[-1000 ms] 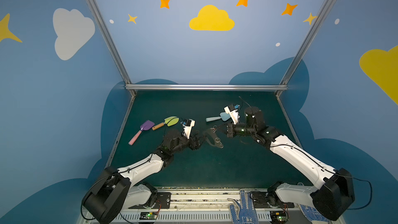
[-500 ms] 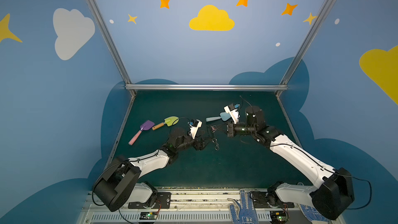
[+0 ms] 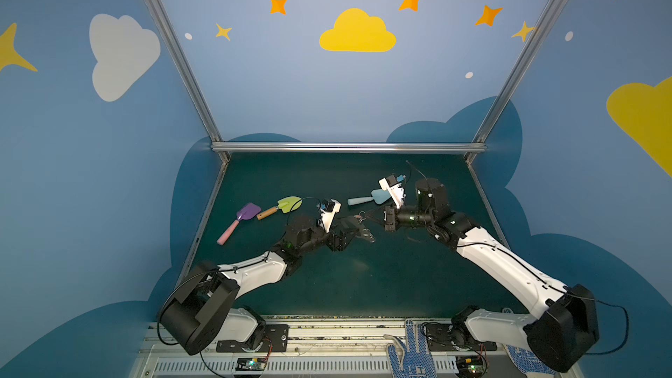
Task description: Put the keys on the keyring
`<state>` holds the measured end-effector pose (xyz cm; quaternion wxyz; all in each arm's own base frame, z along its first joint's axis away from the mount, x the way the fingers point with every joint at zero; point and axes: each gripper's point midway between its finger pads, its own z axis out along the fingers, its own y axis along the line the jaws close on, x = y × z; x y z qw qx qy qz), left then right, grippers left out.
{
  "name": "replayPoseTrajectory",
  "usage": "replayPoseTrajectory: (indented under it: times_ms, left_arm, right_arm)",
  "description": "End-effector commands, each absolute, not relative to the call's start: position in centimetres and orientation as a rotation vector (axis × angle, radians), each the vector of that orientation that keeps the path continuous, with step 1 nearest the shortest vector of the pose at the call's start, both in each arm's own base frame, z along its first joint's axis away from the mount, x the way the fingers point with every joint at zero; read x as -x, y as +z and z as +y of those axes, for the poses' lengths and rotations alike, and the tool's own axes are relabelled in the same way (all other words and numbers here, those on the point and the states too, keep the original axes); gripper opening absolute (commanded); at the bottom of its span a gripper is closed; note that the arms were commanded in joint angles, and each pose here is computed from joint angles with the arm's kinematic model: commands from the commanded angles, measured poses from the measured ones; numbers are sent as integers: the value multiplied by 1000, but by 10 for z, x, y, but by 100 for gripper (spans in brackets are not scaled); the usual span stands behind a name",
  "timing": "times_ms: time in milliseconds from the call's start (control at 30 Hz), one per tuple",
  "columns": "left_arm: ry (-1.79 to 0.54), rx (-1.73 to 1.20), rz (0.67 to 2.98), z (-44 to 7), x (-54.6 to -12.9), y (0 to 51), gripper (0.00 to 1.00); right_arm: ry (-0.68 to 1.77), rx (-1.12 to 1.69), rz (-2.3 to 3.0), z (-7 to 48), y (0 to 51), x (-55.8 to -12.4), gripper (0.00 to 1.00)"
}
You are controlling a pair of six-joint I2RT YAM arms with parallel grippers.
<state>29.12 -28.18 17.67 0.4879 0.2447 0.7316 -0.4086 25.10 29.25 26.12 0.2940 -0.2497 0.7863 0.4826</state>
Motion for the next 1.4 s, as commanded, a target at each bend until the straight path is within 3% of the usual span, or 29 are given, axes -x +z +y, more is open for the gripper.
replayPoseTrajectory:
  times_ms: [0,100,267,333,367,800,900,1067,1367]
  left_arm:
    - [-1002,-604,1723,-283,-293,190,78]
    - [-1054,-634,1706,-287,-287,196,69]
    - [-1119,-679,1732,-293,-277,200,23]
    - [-1123,-687,1744,-292,-273,200,7]
    - [-1122,-686,1752,-291,-272,200,4]
    - [-995,-735,1999,-270,-254,197,4]
    - [-918,-690,2158,-258,-255,191,4]
    - [-940,-658,2377,-253,-254,188,4]
    - [-1189,-701,2668,-269,-251,178,4]
  right_arm:
    - [1309,696,1988,294,294,-250,0]
    - [1295,682,1999,292,291,-253,0]
    - [1283,652,2007,287,289,-259,0]
    - [1274,642,2012,285,288,-262,0]
    - [1265,630,2019,284,286,-264,0]
    - [1094,426,2162,257,241,-288,0]
    - [1001,350,2233,245,218,-293,14]
    - [1007,332,2248,242,202,-291,16]
    - [1216,507,2170,271,204,-276,36]
